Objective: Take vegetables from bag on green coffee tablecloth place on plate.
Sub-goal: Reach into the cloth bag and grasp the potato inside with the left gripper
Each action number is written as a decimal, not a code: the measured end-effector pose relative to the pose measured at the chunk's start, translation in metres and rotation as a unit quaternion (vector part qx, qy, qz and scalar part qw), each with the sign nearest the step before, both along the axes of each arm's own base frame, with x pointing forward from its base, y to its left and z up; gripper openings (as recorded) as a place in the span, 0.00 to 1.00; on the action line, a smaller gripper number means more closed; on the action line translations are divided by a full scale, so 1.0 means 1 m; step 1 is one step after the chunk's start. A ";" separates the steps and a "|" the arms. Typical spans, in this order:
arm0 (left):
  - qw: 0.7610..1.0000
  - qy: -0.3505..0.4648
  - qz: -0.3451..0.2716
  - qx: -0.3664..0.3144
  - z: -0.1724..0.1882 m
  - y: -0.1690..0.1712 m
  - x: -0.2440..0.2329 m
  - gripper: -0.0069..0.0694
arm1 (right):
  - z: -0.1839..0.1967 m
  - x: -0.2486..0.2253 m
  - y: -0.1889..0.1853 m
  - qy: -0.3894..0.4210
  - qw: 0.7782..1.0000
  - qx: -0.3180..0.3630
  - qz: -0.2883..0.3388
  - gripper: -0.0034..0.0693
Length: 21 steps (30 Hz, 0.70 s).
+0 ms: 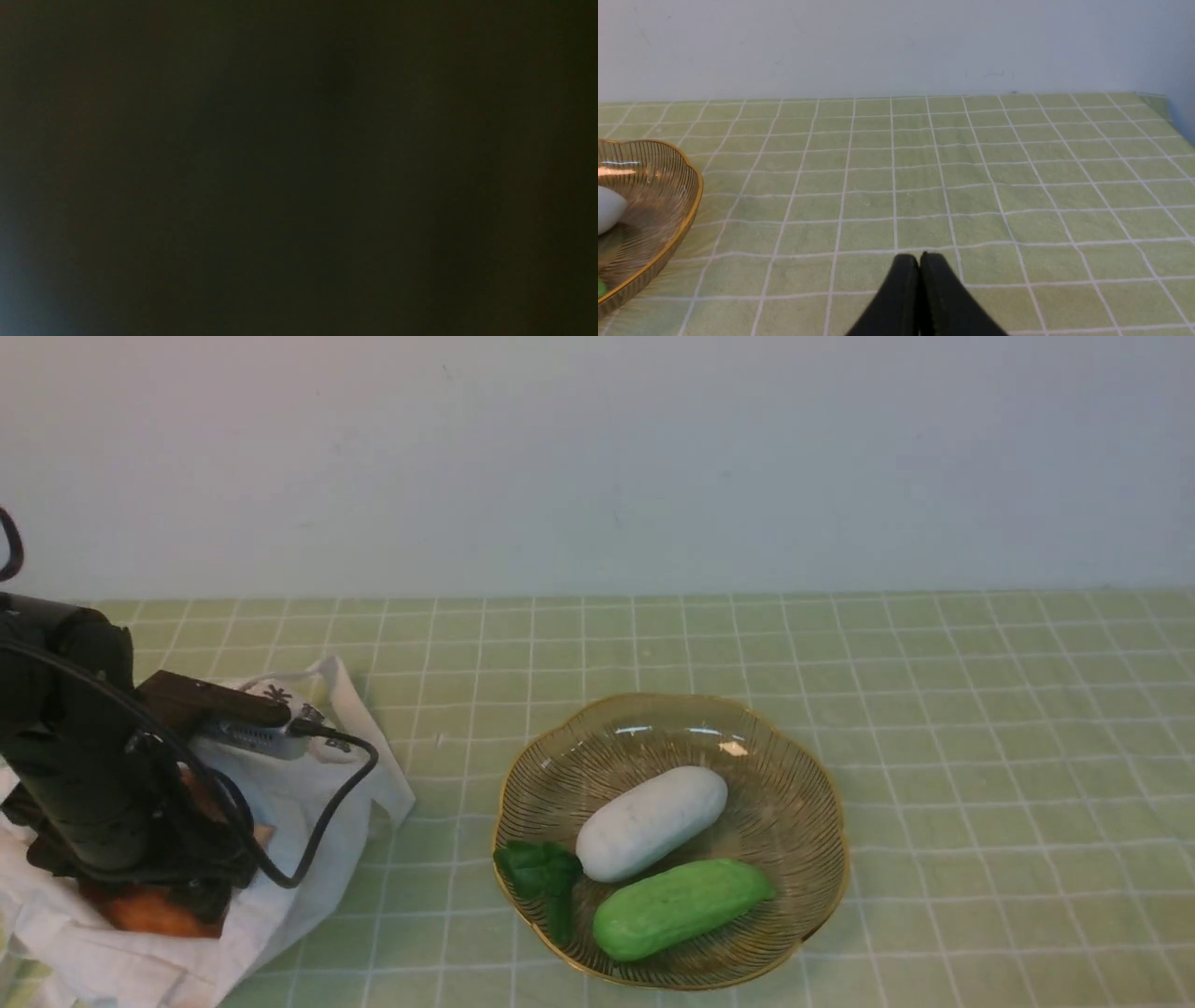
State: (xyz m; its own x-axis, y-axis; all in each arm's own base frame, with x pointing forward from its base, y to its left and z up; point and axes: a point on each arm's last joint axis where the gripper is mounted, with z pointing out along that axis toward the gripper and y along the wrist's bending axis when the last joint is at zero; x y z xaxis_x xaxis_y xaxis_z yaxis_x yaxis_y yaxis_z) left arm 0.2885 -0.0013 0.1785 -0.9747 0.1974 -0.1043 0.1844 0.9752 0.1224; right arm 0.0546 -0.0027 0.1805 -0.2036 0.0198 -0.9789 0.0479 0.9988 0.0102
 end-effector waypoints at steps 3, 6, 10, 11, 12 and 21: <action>1.000 0.016 0.000 0.005 -0.002 0.001 -0.001 0.82 | 0.000 0.000 0.000 0.000 1.000 0.000 0.000 0.03; 0.999 0.035 0.009 0.010 -0.002 0.002 -0.004 0.82 | 0.000 0.000 0.000 0.000 1.000 0.000 0.000 0.03; 0.999 0.045 0.016 0.014 -0.005 0.002 -0.003 0.82 | 0.000 0.000 0.000 0.000 1.000 0.000 0.000 0.03; 0.999 0.045 0.017 0.014 -0.005 0.003 -0.002 0.82 | 0.000 0.000 0.000 0.000 1.000 0.000 0.000 0.03; 0.999 0.046 0.018 0.014 -0.006 0.003 -0.002 0.82 | 0.000 0.000 0.000 0.000 1.000 0.000 0.000 0.03; 0.997 0.078 0.021 0.021 -0.011 0.004 -0.002 0.72 | 0.000 0.000 0.000 0.000 1.000 0.000 0.000 0.03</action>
State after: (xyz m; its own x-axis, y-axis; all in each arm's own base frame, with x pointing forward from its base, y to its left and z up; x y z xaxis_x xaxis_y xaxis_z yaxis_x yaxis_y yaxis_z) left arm 0.2861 0.0023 0.1674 -0.9861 0.1566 0.0559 0.1629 0.9771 0.1370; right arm 0.0546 -0.0027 0.1805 -0.2036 0.0198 -0.9789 0.0479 0.9988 0.0102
